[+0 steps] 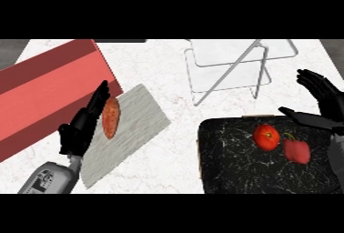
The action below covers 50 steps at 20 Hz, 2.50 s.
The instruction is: Pick the tomato from the tray and place it in the tiered shelf
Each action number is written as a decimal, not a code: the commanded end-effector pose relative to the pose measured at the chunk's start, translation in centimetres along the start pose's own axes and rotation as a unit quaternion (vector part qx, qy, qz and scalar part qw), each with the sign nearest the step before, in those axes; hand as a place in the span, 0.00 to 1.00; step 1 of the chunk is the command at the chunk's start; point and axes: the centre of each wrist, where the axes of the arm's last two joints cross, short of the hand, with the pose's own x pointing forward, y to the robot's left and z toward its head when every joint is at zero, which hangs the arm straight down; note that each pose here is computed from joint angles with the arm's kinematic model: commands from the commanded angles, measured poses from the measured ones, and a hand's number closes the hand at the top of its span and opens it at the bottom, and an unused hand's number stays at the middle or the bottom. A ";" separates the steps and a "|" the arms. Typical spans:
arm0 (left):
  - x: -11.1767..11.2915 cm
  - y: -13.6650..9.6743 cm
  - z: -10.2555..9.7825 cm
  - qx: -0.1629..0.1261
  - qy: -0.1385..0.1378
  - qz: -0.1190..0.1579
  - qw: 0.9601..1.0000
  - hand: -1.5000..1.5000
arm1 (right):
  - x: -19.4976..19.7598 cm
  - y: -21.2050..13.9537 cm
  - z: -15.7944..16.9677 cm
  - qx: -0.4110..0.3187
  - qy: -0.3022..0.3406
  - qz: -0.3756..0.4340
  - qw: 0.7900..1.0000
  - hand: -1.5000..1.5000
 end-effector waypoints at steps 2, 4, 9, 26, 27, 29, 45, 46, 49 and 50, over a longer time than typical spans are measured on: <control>-0.5 -0.2 -0.6 -0.006 0.007 0.001 1.000 0.50 | -2.8 -3.0 0.3 0.000 -0.050 -0.085 0.995 0.00; -0.2 -0.1 -0.9 0.001 0.003 -0.001 1.000 0.50 | -0.9 -4.7 -0.2 0.099 -0.034 -0.071 0.992 0.00; -1.0 0.8 0.2 -0.006 0.009 0.003 1.000 0.50 | 2.7 -6.9 -1.7 0.193 -0.013 0.069 0.979 0.00; -0.7 -0.1 -0.7 0.013 0.020 0.003 1.000 0.50 | 15.2 -1.5 -2.3 0.360 0.042 0.383 0.850 0.00; -0.5 -1.2 0.4 0.005 0.012 0.000 1.000 0.50 | 15.8 -1.2 -2.5 0.358 0.047 0.389 0.847 0.00; -0.3 -0.3 -1.6 0.010 0.020 -0.004 1.000 0.50 | 17.1 1.3 -1.4 0.360 0.043 0.393 0.845 0.00; -0.1 -1.0 -0.4 0.001 0.017 0.001 1.000 0.50 | 16.3 2.8 1.9 0.315 0.048 0.386 0.866 0.00; -1.4 0.1 0.2 -0.003 0.014 -0.001 1.000 0.50 | 14.9 1.9 2.1 0.321 0.048 0.387 0.863 0.00; -1.4 -0.7 1.4 0.000 0.012 -0.003 1.000 0.50 | 15.7 3.8 2.5 0.318 0.048 0.385 0.865 0.00; -1.9 -0.6 0.0 0.011 0.012 0.004 1.000 0.50 | 15.9 3.6 2.3 0.327 0.047 0.388 0.861 0.00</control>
